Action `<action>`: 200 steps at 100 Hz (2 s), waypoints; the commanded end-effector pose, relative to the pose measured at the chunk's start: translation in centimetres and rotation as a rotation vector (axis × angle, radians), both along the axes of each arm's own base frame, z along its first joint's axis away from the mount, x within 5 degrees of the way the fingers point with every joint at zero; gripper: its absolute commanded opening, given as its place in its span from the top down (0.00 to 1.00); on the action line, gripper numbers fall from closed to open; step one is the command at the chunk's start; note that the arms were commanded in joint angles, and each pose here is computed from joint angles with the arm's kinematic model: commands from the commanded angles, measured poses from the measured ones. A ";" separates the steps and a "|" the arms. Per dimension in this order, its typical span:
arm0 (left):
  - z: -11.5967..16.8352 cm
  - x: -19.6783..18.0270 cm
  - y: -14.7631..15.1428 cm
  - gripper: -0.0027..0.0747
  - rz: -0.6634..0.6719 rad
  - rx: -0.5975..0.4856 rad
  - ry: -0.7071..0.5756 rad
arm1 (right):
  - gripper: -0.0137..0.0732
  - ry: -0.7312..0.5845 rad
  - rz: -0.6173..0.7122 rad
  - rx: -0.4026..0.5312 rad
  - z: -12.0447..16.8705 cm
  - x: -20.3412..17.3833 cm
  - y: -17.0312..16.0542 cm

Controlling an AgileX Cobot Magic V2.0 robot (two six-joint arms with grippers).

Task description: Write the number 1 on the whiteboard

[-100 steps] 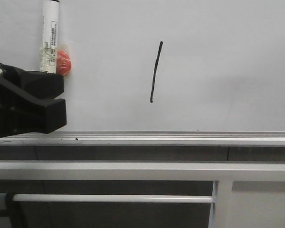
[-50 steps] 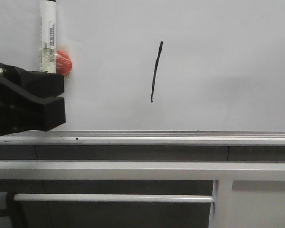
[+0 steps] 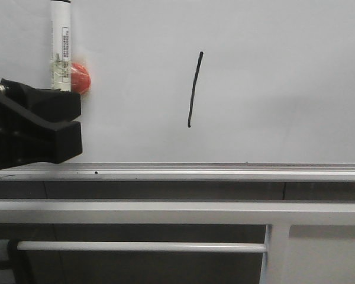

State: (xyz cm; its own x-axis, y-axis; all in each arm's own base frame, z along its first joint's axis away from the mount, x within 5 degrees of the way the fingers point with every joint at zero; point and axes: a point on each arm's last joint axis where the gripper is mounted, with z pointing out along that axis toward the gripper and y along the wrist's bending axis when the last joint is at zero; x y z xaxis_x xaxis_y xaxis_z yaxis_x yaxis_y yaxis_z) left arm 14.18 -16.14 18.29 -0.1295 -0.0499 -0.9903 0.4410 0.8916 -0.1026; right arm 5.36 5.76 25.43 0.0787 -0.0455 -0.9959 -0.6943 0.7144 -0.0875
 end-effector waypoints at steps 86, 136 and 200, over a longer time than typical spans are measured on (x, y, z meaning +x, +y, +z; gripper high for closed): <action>3.1 0.5 0.6 0.72 0.090 -0.156 -0.239 | 0.92 -0.018 0.014 0.017 0.9 -0.1 0.1; 3.2 0.4 0.3 0.48 0.063 -0.153 -0.249 | 0.92 -0.018 0.014 0.017 0.9 -0.1 0.1; 2.4 -0.2 0.8 0.47 0.019 -0.146 -0.223 | 0.92 -0.018 0.010 0.016 0.9 0.0 0.1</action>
